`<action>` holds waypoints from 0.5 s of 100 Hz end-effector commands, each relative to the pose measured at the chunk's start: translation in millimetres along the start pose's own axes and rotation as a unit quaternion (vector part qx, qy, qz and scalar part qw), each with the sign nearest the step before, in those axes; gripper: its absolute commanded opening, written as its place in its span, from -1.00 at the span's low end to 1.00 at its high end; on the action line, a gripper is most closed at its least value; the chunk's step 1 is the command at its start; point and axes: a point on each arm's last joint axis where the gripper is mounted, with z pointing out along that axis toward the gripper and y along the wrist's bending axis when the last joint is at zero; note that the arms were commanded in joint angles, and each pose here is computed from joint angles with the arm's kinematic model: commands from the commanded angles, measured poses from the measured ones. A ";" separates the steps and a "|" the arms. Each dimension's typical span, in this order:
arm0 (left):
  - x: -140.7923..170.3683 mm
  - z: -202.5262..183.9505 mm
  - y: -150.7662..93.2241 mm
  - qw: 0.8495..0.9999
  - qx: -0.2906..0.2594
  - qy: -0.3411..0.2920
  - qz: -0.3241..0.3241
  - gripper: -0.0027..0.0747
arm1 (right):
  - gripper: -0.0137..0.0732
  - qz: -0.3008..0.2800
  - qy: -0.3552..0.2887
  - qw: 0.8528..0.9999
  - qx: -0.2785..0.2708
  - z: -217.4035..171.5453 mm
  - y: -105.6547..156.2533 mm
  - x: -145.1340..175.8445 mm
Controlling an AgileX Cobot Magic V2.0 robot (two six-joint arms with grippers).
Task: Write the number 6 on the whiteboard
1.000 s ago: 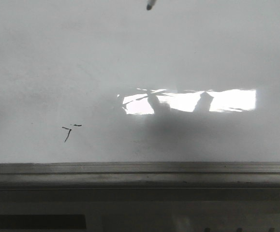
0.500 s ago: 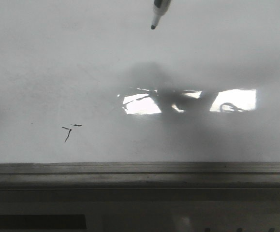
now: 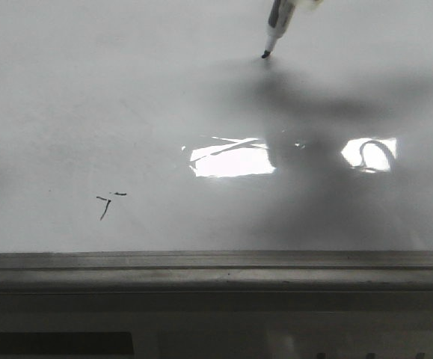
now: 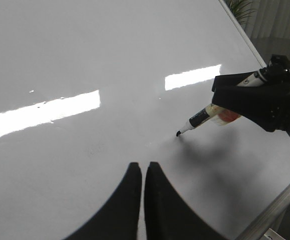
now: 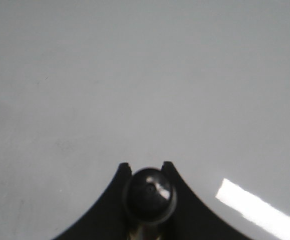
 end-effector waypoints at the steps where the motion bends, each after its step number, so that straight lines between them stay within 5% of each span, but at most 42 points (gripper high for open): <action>1: -9.3 -0.6 0.4 1.000 -0.004 -0.014 -0.005 -0.98 | -0.79 0.008 -0.038 0.998 0.045 1.0 -12.1 -13.3; 31: -9.3 -0.6 0.0 1.000 -0.002 -0.014 -0.005 -0.98 | -0.79 0.030 -0.015 0.998 0.051 2.9 -12.1 -7.6; 50: -9.2 -0.6 -0.2 1.000 -0.001 -0.014 -0.005 -0.98 | -0.79 0.033 0.029 0.999 0.010 6.6 -2.0 3.0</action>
